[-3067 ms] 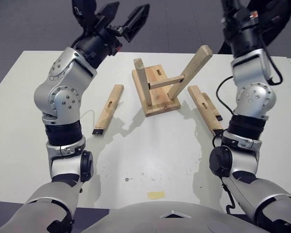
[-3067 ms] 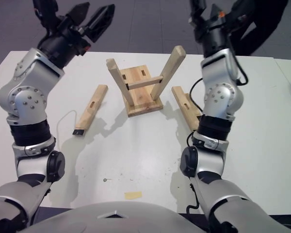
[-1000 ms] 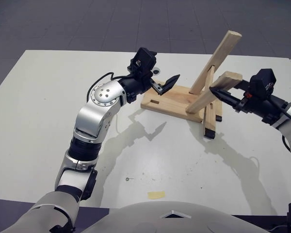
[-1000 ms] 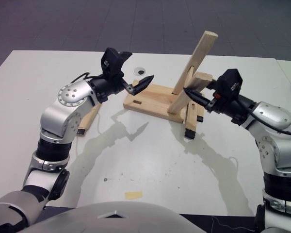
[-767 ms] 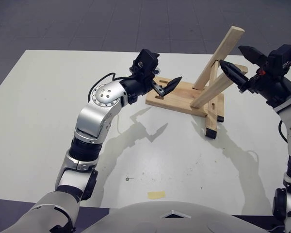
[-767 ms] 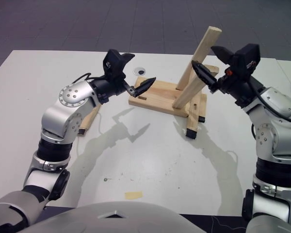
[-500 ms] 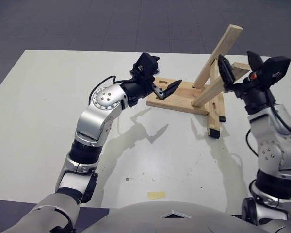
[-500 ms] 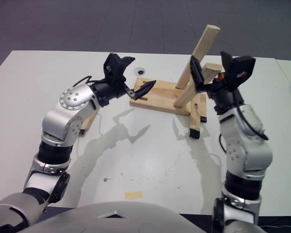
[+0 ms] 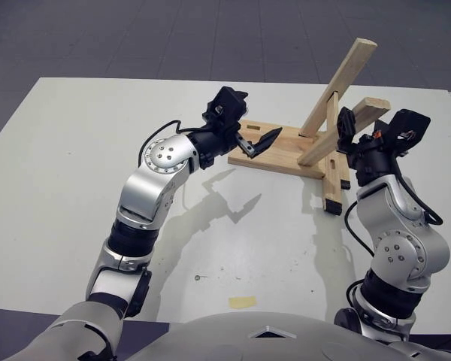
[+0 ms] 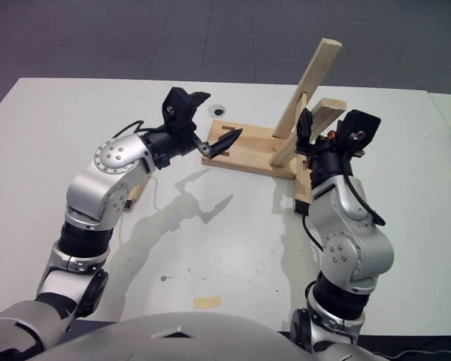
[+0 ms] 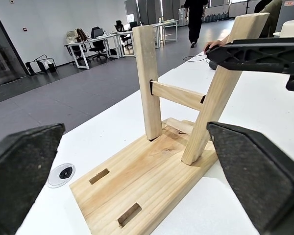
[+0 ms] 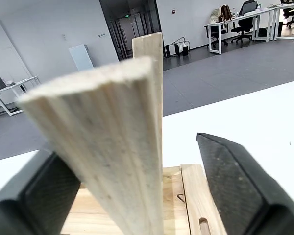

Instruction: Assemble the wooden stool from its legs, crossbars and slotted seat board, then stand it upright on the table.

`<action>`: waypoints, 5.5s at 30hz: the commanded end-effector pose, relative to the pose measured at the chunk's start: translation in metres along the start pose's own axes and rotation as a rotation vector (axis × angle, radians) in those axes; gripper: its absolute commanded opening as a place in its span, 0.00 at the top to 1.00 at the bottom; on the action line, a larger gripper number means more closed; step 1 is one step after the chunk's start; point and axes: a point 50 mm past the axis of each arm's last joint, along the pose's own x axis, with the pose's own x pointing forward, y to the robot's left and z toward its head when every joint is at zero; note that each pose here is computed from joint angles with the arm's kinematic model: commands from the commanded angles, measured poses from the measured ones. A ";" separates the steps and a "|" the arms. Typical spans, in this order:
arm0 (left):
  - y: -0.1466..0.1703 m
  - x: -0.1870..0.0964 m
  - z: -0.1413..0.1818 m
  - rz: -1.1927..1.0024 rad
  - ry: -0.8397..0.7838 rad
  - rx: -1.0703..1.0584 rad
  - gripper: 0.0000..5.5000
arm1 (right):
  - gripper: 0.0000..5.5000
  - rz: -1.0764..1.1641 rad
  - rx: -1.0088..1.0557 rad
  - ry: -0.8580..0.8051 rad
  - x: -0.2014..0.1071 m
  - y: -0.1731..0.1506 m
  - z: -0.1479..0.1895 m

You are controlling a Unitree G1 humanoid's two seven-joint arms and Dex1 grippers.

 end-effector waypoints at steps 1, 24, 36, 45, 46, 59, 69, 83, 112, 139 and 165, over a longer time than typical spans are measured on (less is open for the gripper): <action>0.005 -0.002 -0.002 0.025 0.015 0.016 0.02 | 0.44 0.027 -0.004 -0.019 -0.001 0.003 0.003; 0.061 -0.021 -0.007 0.210 0.058 0.060 0.02 | 0.63 0.849 -0.305 0.099 0.034 -0.019 0.032; 0.061 -0.020 -0.012 0.169 0.070 0.044 0.02 | 0.63 0.946 -0.401 0.062 0.037 -0.020 0.039; 0.056 -0.019 -0.015 0.158 0.076 0.039 0.02 | 0.63 0.907 -0.498 -0.016 0.047 -0.021 0.043; 0.056 -0.019 -0.015 0.158 0.076 0.037 0.02 | 0.63 0.895 -0.498 -0.030 0.049 -0.020 0.044; 0.053 -0.015 -0.013 0.127 0.076 0.037 0.02 | 0.23 0.693 -0.298 -0.232 0.036 -0.022 0.057; 0.055 -0.019 -0.014 0.160 0.073 0.022 0.02 | 0.02 0.620 -0.205 -0.283 0.031 -0.020 0.065; 0.068 -0.016 -0.027 0.269 0.136 0.101 0.02 | 0.02 -0.031 -0.007 -0.543 -0.001 -0.080 0.079; 0.071 -0.020 -0.048 0.301 0.210 0.183 0.02 | 0.02 -0.265 0.336 -0.083 0.080 0.026 -0.005; 0.063 -0.034 -0.118 0.169 0.465 0.423 0.02 | 0.02 -0.295 -0.318 0.229 -0.007 -0.113 -0.055; 0.047 -0.044 -0.100 0.191 0.435 0.363 0.02 | 0.02 -0.129 -0.228 0.490 0.000 -0.099 -0.103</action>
